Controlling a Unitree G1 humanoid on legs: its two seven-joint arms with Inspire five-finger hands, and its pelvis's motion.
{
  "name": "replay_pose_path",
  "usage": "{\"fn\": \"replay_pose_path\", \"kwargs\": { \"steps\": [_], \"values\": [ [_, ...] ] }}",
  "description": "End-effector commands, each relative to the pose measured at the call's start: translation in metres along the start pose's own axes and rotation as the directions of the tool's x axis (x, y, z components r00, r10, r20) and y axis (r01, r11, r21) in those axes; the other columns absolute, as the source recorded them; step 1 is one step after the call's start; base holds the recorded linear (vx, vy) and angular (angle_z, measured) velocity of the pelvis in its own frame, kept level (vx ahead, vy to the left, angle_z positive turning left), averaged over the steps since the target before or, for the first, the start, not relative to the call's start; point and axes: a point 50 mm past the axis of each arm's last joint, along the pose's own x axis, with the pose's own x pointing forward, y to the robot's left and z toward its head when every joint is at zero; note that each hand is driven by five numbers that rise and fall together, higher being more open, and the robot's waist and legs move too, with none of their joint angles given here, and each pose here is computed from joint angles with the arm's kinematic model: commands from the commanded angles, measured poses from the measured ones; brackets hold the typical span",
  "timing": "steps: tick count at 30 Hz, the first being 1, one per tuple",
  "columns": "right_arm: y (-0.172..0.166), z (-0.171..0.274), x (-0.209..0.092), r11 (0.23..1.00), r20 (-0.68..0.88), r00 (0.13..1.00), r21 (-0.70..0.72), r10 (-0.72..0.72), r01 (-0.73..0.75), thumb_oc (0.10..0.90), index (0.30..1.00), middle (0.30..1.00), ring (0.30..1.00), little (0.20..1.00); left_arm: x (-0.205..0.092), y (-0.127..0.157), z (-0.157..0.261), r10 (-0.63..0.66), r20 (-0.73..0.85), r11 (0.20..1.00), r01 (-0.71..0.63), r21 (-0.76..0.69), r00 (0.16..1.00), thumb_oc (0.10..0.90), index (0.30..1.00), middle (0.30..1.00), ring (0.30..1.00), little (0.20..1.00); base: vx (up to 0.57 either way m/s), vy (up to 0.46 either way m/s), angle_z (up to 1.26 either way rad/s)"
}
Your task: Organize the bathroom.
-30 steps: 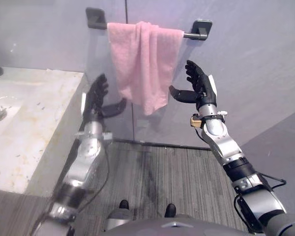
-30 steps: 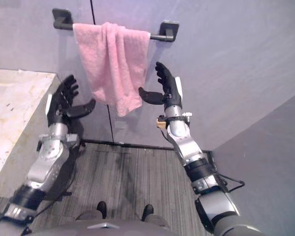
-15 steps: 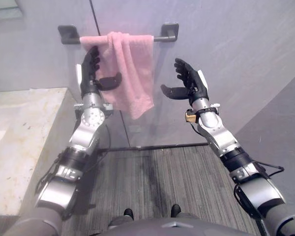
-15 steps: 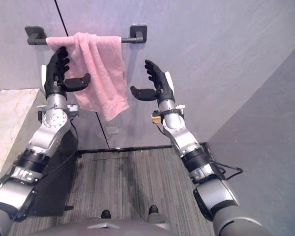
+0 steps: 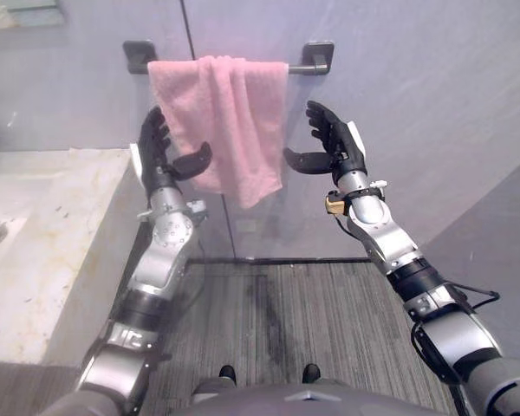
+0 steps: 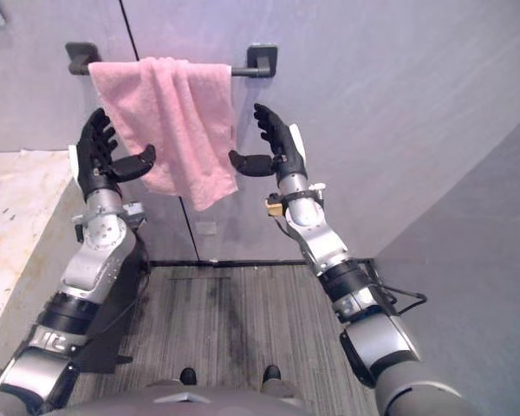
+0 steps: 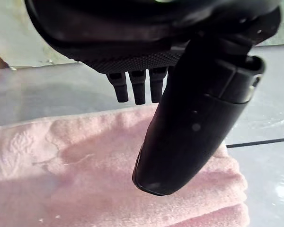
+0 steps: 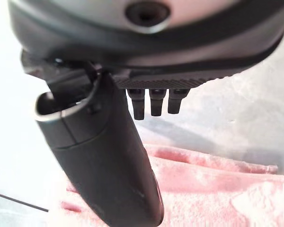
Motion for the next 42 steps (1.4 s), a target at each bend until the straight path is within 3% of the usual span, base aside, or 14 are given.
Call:
{"fn": "replay_pose_path", "kwargs": {
  "steps": [1,23,24,26,27,28,29,31,38,39,42],
  "values": [
    [-0.010,0.045,0.018,0.998,0.192,0.980,0.050,-0.058,0.049,0.800,0.900,0.900,0.900,0.900,0.009,0.001,0.043,-0.044,0.245,0.999,0.039,0.026,0.969,0.800,0.900,0.900,0.900,0.900,0.03,-0.027,0.09],
    [-0.044,0.068,0.046,0.987,0.228,0.960,0.040,-0.162,0.157,0.800,0.900,0.900,0.900,0.900,0.010,0.033,0.026,-0.026,0.205,0.994,0.003,0.113,0.978,0.800,0.900,0.900,0.900,0.900,0.03,-0.016,0.06],
    [-0.045,0.069,0.046,0.986,0.229,0.959,0.037,-0.164,0.160,0.740,0.811,0.811,0.811,0.811,0.010,0.034,0.024,-0.026,0.199,0.993,0.003,0.116,0.980,0.800,0.900,0.900,0.900,0.900,0.00,0.000,0.00],
    [-0.047,0.072,0.048,0.986,0.238,0.956,0.034,-0.169,0.166,0.695,0.742,0.742,0.742,0.742,0.009,0.035,0.022,-0.030,0.193,0.993,0.006,0.121,0.981,0.800,0.900,0.900,0.900,0.900,0.00,0.000,0.00],
    [-0.046,0.073,0.049,0.986,0.242,0.956,0.033,-0.168,0.165,0.590,0.585,0.585,0.585,0.585,0.010,0.036,0.021,-0.028,0.189,0.992,0.005,0.123,0.982,0.800,0.900,0.900,0.900,0.900,-0.02,0.016,0.05],
    [-0.046,0.072,0.049,0.987,0.241,0.957,0.032,-0.163,0.160,0.535,0.502,0.502,0.502,0.502,0.010,0.035,0.019,-0.026,0.182,0.993,0.005,0.120,0.983,0.800,0.900,0.900,0.900,0.900,-0.01,0.012,0.05],
    [-0.045,0.072,0.049,0.987,0.240,0.958,0.032,-0.159,0.156,0.510,0.465,0.465,0.465,0.465,0.010,0.035,0.019,-0.026,0.179,0.993,0.004,0.118,0.983,0.800,0.900,0.900,0.900,0.900,-0.01,0.013,0.06],
    [-0.044,0.071,0.049,0.989,0.237,0.960,0.029,-0.147,0.144,0.486,0.429,0.429,0.429,0.429,0.010,0.035,0.019,-0.028,0.178,0.993,0.006,0.120,0.984,0.800,0.900,0.900,0.900,0.900,0.00,0.012,0.05],
    [-0.041,0.068,0.048,0.992,0.239,0.963,0.028,-0.124,0.121,0.491,0.436,0.436,0.436,0.436,0.010,0.033,0.016,-0.029,0.165,0.993,0.009,0.121,0.986,0.800,0.900,0.900,0.900,0.900,0.00,0.002,0.01],
    [-0.041,0.067,0.047,0.992,0.237,0.964,0.028,-0.122,0.119,0.460,0.389,0.389,0.389,0.389,0.010,0.034,0.015,-0.025,0.161,0.993,0.006,0.121,0.987,0.800,0.900,0.900,0.900,0.900,0.00,0.000,0.00],
    [-0.040,0.067,0.046,0.993,0.231,0.965,0.030,-0.120,0.117,0.467,0.401,0.401,0.401,0.401,0.009,0.035,0.013,-0.020,0.155,0.993,0.001,0.122,0.988,0.800,0.900,0.900,0.900,0.900,0.00,0.000,0.00]
  ]
}}
